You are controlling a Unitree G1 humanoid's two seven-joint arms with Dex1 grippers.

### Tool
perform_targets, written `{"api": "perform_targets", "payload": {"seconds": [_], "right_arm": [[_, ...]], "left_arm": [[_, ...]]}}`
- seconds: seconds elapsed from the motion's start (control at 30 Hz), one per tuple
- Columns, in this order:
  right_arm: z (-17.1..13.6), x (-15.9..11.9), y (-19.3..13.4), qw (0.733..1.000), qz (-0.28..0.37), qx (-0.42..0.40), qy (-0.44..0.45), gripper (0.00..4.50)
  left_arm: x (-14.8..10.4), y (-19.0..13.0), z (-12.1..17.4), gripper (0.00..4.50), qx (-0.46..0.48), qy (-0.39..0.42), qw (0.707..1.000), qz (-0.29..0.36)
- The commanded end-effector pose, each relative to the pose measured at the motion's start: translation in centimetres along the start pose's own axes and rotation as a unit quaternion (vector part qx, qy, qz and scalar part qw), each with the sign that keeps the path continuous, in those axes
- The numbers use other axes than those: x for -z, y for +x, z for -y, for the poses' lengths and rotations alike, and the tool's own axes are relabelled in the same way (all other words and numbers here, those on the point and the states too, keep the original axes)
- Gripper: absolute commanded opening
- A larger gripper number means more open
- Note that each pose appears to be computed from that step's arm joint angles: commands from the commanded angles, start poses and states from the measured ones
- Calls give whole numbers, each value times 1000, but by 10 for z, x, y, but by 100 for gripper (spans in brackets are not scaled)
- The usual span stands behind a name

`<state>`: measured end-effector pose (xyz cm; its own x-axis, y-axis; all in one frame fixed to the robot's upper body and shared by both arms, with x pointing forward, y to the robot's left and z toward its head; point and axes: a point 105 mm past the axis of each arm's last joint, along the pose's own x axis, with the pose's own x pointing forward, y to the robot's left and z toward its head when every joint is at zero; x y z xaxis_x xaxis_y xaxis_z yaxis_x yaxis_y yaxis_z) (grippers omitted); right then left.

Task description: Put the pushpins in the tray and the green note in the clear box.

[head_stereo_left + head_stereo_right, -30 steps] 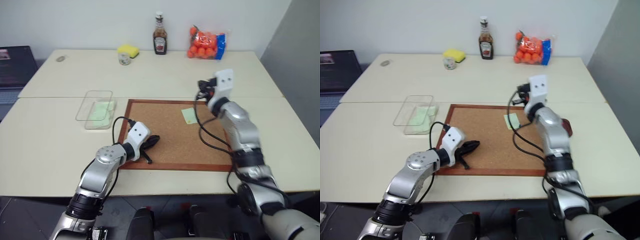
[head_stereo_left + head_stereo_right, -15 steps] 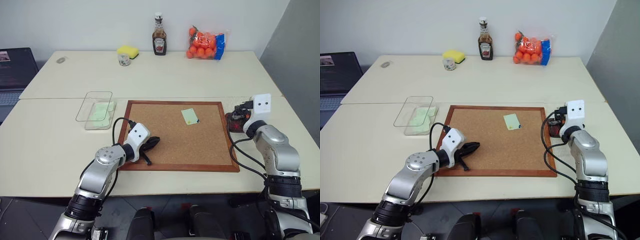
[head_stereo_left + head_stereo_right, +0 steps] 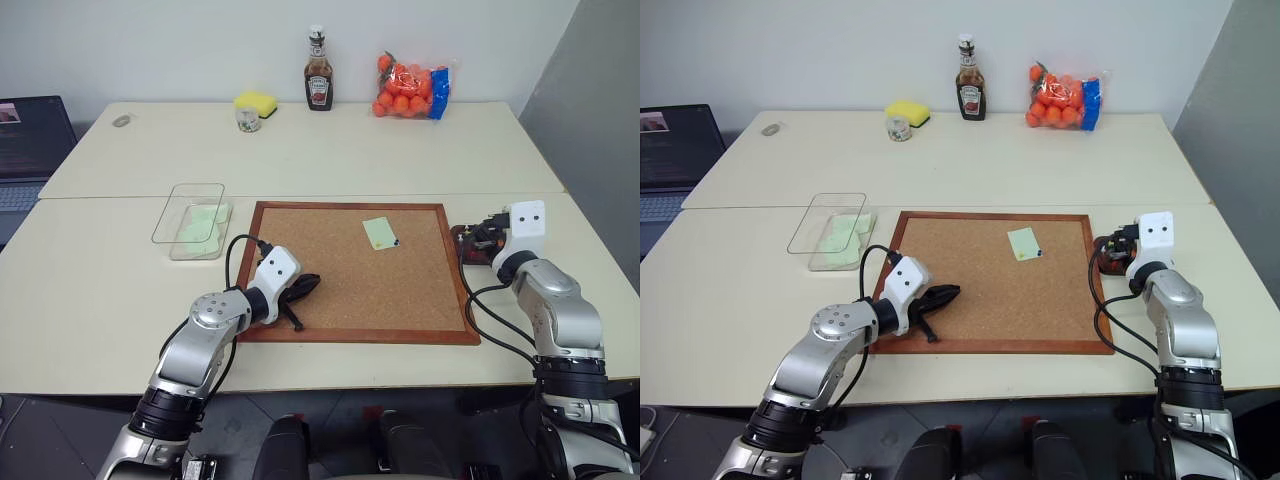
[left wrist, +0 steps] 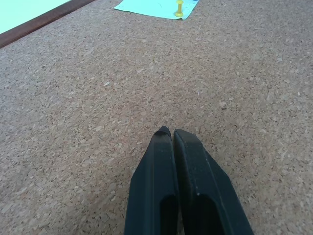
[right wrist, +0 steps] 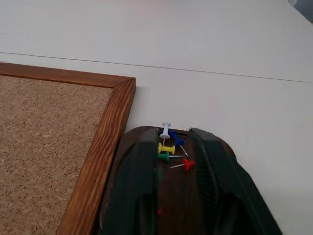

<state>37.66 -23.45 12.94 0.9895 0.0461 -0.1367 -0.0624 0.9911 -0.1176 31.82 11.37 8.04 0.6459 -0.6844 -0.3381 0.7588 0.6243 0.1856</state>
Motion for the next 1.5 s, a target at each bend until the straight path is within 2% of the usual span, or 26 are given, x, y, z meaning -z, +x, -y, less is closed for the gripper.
{"api": "perform_targets", "payload": {"seconds": [0.03,0.1,0.23,0.33,0.6,0.73,0.83,0.97,1.47,1.5], "right_arm": [[8,-8,-2,1000,21,16,-8,212],[8,-7,-2,1000,20,17,-12,239],[10,-10,-3,999,28,22,-15,239],[-1,-23,-7,998,57,-6,-10,239],[-95,-46,-29,975,107,-196,0,239],[-123,-45,-25,972,104,-211,6,239],[-135,-34,-13,976,84,-201,3,239],[-127,-25,4,986,75,-150,-13,239],[-122,-1,22,991,49,-125,-14,239],[-122,0,22,991,48,-125,-14,203]], "left_arm": [[18,6,18,15,40,-14,999,-32],[18,6,17,15,40,-14,999,-33],[18,5,17,15,39,-14,999,-34],[18,5,17,15,39,-15,999,-34],[19,5,17,15,37,-15,999,-34],[19,6,16,15,36,-15,999,-34],[19,6,16,15,36,-14,999,-34],[18,6,15,15,35,-12,999,-34],[18,4,13,15,31,-9,999,-33],[18,4,13,15,30,-9,999,-33]]}}
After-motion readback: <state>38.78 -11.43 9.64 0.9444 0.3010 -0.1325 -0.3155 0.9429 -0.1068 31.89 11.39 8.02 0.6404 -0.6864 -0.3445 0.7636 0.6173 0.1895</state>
